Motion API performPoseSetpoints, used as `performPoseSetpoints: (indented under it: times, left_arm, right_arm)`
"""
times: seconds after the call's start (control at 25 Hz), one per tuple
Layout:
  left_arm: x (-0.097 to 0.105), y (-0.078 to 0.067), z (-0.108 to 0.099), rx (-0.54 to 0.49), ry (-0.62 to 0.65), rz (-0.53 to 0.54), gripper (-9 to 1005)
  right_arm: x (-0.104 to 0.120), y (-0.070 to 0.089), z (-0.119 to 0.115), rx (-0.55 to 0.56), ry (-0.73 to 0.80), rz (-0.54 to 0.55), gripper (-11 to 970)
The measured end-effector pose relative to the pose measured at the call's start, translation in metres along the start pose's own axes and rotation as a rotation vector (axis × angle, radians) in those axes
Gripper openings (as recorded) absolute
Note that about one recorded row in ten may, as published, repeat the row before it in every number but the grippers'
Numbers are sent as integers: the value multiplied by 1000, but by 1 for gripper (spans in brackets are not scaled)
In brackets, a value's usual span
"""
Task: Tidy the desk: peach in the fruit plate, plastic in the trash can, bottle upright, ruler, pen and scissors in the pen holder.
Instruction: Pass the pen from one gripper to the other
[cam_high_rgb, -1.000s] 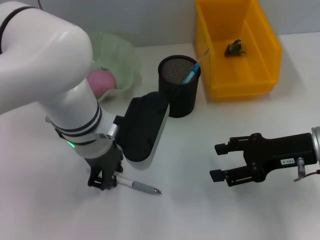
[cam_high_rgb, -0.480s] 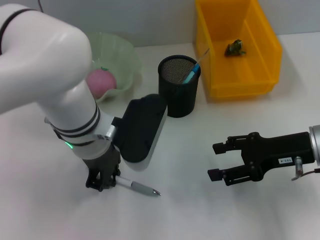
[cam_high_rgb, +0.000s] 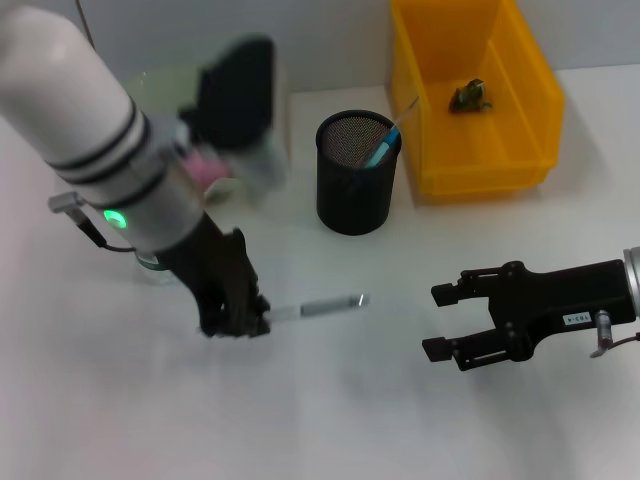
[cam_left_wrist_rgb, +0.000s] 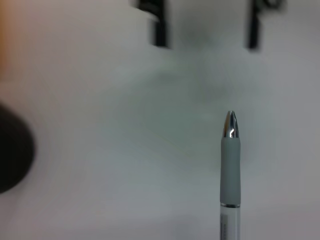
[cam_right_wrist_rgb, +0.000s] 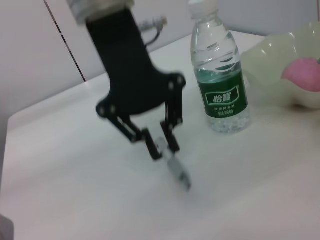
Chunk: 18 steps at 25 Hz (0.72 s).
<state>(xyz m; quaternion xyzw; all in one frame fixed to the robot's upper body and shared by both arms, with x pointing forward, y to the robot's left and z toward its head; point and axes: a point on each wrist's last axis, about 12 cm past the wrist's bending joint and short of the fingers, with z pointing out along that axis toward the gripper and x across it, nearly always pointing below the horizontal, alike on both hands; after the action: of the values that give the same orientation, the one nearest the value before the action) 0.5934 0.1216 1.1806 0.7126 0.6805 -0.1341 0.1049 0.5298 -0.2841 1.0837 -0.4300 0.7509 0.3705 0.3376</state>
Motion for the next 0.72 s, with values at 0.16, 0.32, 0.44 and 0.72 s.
performPoseSetpoints:
  times: [0.16,0.32,0.44,0.72]
  left_arm:
    - [10,6,-19,52,-162,-237,186]
    - [29,10,-32,115,-360,-547,187]
    - [43,8,-31,189,-467,-745,187]
    - [62,-5,-26,369,-676,-1068,185]
  right_arm:
    - [1,-1,-1,10,15,-37,803]
    - [0,-2,-1,18,11,-105,803]
    - [0,-2,0,27,10,-169,803]
    - [2,-3,5,73,2,-410,802]
